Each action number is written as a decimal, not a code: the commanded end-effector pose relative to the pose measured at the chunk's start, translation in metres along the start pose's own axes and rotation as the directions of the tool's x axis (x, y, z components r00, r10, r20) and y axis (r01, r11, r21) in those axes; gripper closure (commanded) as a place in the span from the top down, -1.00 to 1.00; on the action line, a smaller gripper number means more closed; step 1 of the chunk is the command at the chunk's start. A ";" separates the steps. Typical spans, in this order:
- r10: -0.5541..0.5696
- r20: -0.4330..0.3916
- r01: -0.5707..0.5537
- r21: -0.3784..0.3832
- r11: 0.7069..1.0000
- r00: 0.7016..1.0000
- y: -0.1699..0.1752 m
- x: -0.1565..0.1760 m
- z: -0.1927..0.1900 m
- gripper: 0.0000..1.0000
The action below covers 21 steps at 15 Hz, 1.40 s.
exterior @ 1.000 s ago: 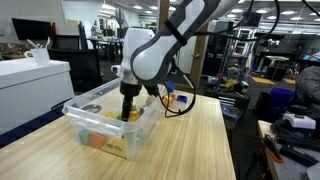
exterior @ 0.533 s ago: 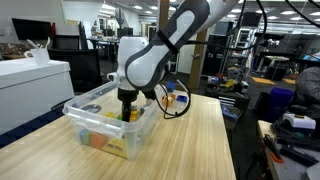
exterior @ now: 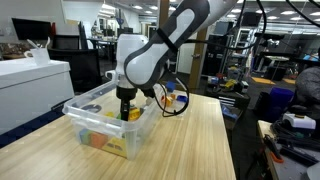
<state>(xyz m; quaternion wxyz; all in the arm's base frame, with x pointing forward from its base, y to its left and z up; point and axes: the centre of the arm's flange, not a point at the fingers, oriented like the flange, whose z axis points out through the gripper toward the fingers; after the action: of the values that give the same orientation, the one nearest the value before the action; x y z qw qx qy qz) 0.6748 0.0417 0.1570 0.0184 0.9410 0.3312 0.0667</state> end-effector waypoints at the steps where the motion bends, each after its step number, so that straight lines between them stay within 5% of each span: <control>1: -0.015 -0.001 0.015 -0.007 1.000 1.000 0.005 -0.010 -0.006 -0.26; 7: 0.103 -0.118 -0.112 -0.067 0.992 0.988 0.003 -0.034 -0.107 -0.26; 12: 0.295 -0.250 -0.314 -0.040 0.948 0.922 0.029 -0.067 -0.198 -0.26; 14: 0.400 -0.295 -0.424 -0.019 0.906 0.868 0.056 -0.092 -0.223 -0.26; 16: 0.545 -0.316 -0.571 0.012 0.821 0.776 0.100 -0.136 -0.238 -0.26; 21: 0.734 -0.217 -0.748 0.022 0.663 0.644 0.158 -0.215 -0.198 -0.26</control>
<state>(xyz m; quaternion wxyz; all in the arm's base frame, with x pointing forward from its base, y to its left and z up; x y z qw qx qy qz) 0.5909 -0.1878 0.3645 -0.0037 0.9785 -0.0317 0.2036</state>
